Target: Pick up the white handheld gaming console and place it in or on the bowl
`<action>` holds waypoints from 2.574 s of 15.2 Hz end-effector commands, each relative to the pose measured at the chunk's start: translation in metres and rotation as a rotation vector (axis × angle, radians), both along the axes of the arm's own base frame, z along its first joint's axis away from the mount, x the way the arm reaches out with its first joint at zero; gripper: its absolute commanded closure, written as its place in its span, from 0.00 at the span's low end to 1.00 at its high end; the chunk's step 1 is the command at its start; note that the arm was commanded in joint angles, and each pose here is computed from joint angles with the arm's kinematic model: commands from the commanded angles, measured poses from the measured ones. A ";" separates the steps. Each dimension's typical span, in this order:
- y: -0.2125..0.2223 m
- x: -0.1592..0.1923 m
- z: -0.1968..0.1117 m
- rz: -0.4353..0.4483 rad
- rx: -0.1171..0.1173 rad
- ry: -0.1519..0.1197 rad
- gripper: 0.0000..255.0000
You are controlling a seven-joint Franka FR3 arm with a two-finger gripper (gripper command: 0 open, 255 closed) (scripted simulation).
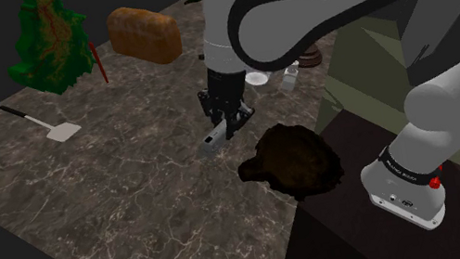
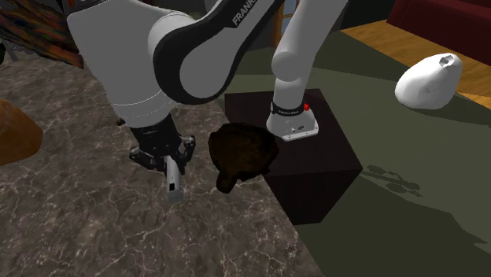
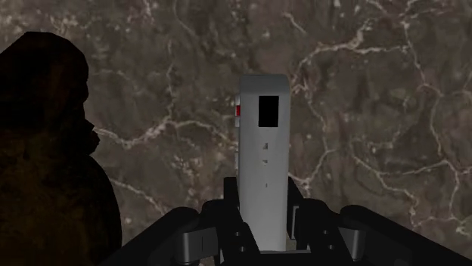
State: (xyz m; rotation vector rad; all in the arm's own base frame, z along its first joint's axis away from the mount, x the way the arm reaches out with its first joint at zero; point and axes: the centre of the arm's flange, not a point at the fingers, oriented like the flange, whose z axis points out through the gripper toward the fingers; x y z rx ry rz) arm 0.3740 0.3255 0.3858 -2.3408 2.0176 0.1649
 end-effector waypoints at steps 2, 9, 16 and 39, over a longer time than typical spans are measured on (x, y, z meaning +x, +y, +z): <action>0.000 0.000 0.016 0.000 0.000 0.000 1.00; 0.000 0.000 0.053 0.000 0.000 0.000 1.00; 0.000 0.000 0.090 0.000 0.000 0.000 1.00; -0.037 -0.149 0.126 0.000 0.000 0.000 1.00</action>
